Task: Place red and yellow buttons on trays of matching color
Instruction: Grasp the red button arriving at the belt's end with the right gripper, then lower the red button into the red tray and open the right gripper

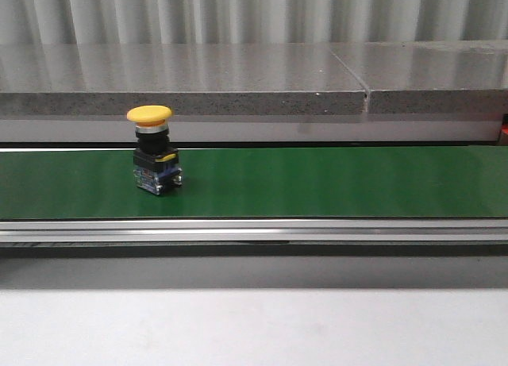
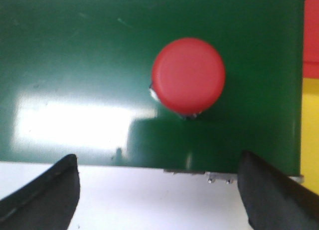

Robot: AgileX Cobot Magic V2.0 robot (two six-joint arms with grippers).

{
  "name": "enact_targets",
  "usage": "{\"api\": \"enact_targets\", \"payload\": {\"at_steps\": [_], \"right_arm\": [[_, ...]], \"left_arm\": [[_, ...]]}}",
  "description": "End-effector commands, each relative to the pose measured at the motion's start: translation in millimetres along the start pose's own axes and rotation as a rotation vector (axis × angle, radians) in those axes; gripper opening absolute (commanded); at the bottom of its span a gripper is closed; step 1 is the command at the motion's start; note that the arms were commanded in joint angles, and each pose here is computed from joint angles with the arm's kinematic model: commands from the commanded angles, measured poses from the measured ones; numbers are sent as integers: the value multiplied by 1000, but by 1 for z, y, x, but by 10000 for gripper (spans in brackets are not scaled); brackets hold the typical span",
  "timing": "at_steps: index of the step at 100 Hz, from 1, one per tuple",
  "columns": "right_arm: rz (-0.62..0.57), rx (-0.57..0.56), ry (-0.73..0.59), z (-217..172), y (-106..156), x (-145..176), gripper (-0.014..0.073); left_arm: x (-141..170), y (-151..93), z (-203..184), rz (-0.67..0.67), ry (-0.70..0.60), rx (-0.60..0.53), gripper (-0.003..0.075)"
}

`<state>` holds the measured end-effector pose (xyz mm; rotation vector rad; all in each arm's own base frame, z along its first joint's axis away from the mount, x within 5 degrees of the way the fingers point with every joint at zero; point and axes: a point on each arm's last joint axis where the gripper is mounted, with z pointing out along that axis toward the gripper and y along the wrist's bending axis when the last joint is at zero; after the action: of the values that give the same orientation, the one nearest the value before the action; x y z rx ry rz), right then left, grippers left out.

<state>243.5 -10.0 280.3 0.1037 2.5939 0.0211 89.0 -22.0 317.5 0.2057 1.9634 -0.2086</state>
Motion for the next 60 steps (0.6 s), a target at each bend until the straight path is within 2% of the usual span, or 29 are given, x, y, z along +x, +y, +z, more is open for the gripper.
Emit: {"api": "enact_targets", "payload": {"at_steps": [1, 21, 28, 38, 45, 50, 60], "right_arm": [[23, 19, -86, -3, -9, -23, 633], [32, 55, -48, 22, -22, -40, 619], [33, 63, -27, 29, -25, -42, 536], [27, 70, 3, 31, -26, -45, 312], [25, 72, 2, 29, -27, -47, 196], [22, 76, -5, 25, -27, -51, 165], [15, 85, -31, 16, -28, -61, 164]], "left_arm": [[-14, 0, -4, -12, -91, -9, -20], [-14, 0, -4, -12, -91, -9, -20], [-14, 0, -4, -12, -91, -9, -20], [-14, 0, -4, -12, -91, -9, -20], [-14, 0, -4, -12, -91, -9, -20], [-14, 0, -4, -12, -91, -9, -20], [-14, 0, -4, -12, -91, -9, -20]]}}
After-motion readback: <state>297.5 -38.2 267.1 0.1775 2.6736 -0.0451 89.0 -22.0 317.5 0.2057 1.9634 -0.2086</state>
